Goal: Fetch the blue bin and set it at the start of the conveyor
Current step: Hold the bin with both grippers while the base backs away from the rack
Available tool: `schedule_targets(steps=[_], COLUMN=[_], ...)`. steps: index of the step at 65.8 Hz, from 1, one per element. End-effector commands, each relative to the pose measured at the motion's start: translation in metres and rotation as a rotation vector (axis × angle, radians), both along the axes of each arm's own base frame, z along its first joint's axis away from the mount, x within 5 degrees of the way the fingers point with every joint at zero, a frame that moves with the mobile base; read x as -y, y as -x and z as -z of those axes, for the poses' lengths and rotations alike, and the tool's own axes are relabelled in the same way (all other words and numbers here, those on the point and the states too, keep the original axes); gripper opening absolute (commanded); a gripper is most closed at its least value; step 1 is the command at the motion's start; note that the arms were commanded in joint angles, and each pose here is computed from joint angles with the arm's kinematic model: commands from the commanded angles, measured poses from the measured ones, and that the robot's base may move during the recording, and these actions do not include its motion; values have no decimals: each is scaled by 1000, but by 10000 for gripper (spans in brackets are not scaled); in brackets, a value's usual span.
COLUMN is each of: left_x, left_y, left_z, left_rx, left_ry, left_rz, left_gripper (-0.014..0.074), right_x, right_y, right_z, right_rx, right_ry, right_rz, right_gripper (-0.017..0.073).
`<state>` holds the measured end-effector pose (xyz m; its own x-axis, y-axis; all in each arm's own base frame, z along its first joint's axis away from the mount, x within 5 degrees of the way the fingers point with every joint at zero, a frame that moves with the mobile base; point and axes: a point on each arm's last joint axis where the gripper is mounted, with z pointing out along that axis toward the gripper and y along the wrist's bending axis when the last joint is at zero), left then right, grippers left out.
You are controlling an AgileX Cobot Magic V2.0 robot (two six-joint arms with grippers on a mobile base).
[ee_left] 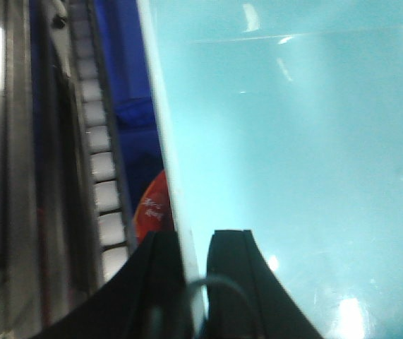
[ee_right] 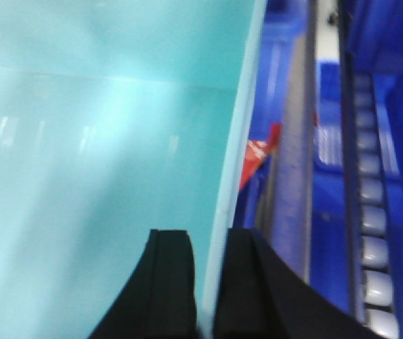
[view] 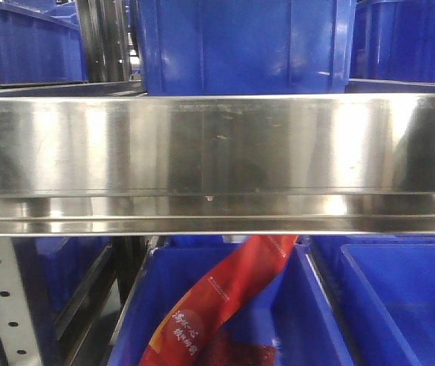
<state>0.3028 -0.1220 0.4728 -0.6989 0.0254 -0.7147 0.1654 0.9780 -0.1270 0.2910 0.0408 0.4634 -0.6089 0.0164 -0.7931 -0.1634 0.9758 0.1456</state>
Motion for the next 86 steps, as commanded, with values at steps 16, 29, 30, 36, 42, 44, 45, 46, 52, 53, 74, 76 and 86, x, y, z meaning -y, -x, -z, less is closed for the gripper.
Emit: schedule_targets(steps=[16, 29, 30, 36, 42, 44, 45, 46, 52, 53, 74, 76, 86], left_x=[-17, -16, -16, -16, -16, -16, -16, -16, -16, -16, -15, -15, -14], left_y=[21, 19, 19, 19, 19, 19, 19, 19, 19, 19, 17, 17, 16], left_z=[-25, -23, -23, -23, -23, -23, -23, -23, -23, -23, -26, -26, -28], left_rx=[98, 94, 94, 94, 94, 94, 94, 94, 94, 94, 132, 136, 159], left_ry=[-32, -34, -34, -34, -34, -34, -34, -34, -34, -34, -21, -19, -15], left_rz=[-27, -27, -27, -27, -27, -27, -27, -27, -27, -27, -23, -23, -22], left_gripper=[-111, -111, -111, -111, -111, -111, -111, -111, -111, -111, -111, -111, -111], right_x=[-6, -6, -6, -6, -6, -6, -6, -6, -6, -6, -6, -6, -6], right_y=[16, 15, 15, 15, 15, 15, 15, 15, 15, 15, 15, 15, 15], right_z=[-16, -15, -15, -15, -15, -15, -15, -15, -15, -15, -15, -15, -15], right_rx=[66, 64, 64, 64, 64, 64, 64, 64, 64, 64, 64, 64, 64], right_ry=[15, 15, 15, 15, 15, 15, 15, 15, 15, 15, 15, 15, 15], right_rz=[-37, -37, -37, -37, -37, -37, -37, -37, -37, -37, -37, -37, -37], right_gripper=[-153, -153, -153, -153, -153, -153, -153, -153, -153, -153, -153, -153, -153])
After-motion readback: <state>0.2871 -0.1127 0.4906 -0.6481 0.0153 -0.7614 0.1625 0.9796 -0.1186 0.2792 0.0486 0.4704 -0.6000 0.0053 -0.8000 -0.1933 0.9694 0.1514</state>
